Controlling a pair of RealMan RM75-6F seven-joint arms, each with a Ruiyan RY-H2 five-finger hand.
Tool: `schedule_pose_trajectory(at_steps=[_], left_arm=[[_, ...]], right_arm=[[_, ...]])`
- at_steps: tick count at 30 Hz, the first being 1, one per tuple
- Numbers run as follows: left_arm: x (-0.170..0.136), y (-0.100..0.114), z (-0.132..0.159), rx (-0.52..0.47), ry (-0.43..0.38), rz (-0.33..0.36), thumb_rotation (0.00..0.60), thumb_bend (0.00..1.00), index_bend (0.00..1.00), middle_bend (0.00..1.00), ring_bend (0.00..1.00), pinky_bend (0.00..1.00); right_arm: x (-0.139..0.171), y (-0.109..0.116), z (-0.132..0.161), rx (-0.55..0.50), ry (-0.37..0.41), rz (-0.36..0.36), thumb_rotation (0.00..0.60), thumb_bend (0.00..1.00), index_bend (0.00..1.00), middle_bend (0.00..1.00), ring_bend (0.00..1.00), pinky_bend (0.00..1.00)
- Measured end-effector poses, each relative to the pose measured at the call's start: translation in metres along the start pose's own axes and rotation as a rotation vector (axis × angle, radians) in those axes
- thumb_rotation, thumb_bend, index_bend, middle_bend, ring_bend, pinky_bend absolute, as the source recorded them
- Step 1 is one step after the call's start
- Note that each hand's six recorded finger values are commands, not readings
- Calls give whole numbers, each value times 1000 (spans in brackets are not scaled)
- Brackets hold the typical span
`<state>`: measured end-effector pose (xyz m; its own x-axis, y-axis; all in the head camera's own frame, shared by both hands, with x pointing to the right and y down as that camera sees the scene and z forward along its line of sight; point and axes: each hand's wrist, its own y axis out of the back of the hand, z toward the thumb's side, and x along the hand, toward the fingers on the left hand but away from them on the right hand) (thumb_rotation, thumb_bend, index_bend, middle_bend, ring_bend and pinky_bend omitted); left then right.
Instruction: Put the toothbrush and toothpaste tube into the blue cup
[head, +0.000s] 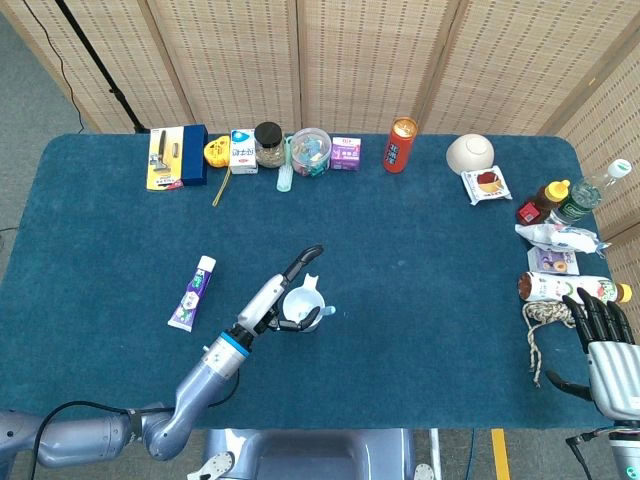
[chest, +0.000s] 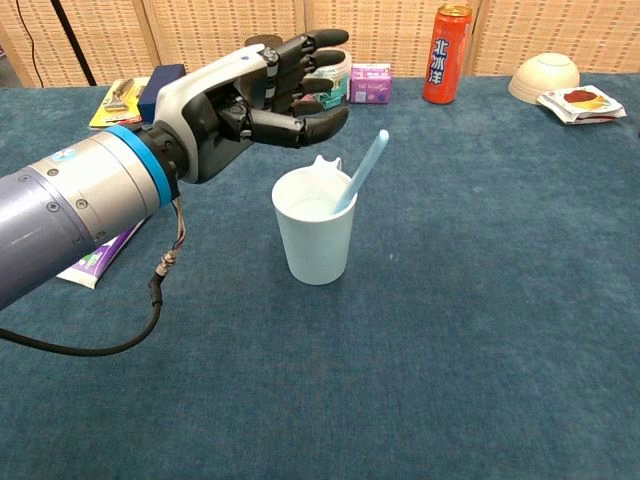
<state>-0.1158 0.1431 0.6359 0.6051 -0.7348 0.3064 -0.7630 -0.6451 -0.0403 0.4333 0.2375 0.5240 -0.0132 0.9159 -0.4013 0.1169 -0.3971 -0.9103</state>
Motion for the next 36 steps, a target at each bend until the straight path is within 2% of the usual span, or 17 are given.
schedule_pose_trajectory(at_steps=[5,8,11,14,15,18,21,30,36], left_arm=[[-8,14,7,31,-48,42,600,432,0,0,0,0],[-17,30,10,118,-78,56,600,432,0,0,0,0],[-29,54,6,303,-87,65,600,430,0,0,0,0],[-44,83,-5,551,-67,76,600,425,0,0,0,0],[-52,98,-10,662,-53,77,600,417,0,0,0,0],[-73,135,-24,893,-9,70,600,378,0,0,0,0],[-89,159,-37,1044,27,52,600,346,0,0,0,0],[-121,208,-67,1329,58,5,600,335,0,0,0,0],[-133,218,-86,1481,47,-51,600,314,0,0,0,0]], right_arm=[[1,0,0,0,1,-1,600,0,0,0,0,0],[1,1,0,-3,1,-4,600,0,0,0,0,0],[2,1,1,-3,5,-5,600,0,0,0,0,0],[2,0,3,2,10,-3,600,0,0,0,0,0],[2,0,4,3,12,-2,600,0,0,0,0,0],[3,-1,6,5,18,-1,600,0,0,0,0,0],[3,-1,9,9,24,-1,600,0,0,0,0,0],[4,-5,14,24,33,6,600,0,0,0,0,0],[4,-9,17,32,36,16,600,0,0,0,0,0]])
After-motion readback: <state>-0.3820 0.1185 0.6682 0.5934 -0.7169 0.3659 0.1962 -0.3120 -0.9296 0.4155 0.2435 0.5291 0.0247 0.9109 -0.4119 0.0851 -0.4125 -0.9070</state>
